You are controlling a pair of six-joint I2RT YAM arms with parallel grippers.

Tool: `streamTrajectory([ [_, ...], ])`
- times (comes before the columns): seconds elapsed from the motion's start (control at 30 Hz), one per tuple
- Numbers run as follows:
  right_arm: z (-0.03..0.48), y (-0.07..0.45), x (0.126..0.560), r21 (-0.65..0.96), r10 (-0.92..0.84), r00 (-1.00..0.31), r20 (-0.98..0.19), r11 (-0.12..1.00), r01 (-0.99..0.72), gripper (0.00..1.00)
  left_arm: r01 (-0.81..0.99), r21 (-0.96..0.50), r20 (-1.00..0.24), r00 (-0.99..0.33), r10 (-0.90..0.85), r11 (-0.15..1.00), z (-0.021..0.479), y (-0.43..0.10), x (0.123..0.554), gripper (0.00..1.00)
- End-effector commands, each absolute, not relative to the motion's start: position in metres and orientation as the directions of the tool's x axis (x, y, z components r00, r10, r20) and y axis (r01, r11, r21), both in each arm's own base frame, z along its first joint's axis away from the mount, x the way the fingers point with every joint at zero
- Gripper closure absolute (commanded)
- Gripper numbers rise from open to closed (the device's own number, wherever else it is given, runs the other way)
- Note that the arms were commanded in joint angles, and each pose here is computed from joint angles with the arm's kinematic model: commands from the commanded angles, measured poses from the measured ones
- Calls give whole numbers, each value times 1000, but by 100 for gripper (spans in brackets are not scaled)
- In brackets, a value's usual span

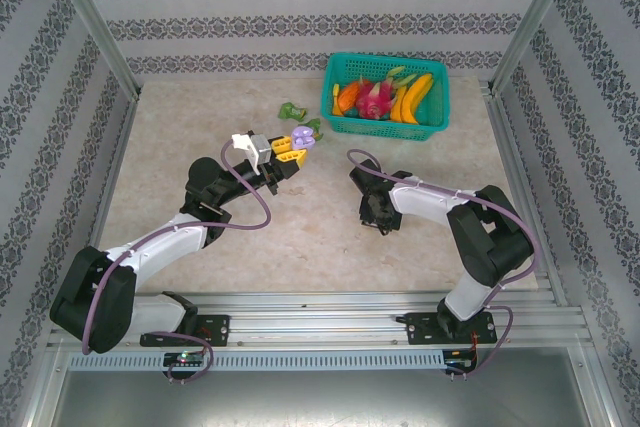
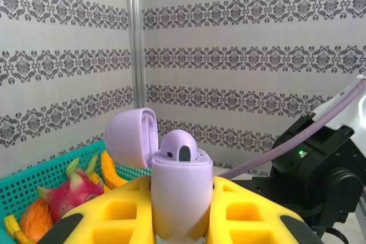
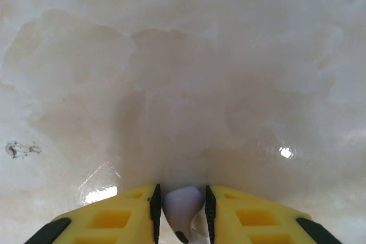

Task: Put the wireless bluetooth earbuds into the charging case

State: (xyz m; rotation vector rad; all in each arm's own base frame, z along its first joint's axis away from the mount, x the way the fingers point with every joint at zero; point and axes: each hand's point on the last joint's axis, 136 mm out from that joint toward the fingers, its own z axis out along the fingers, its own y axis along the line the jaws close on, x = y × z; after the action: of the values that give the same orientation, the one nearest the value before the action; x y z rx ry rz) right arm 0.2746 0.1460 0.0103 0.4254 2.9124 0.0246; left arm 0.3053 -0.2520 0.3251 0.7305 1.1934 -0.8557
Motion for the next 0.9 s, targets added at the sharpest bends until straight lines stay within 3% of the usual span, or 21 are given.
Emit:
streamTrajectory([
  [0.0,-3,130,284,-14,279,-935,-219,957,289,72,863,59,-965,177,-192,501,339,-249,304,100],
  [0.47,0,130,285,-15,222,-948,-229,973,232,79,865,55,-966,173,-194,498,340,-250,303,100],
  [0.87,67,138,304,177,243,-864,-442,967,181,80,867,55,-966,172,-194,496,341,-250,303,100],
])
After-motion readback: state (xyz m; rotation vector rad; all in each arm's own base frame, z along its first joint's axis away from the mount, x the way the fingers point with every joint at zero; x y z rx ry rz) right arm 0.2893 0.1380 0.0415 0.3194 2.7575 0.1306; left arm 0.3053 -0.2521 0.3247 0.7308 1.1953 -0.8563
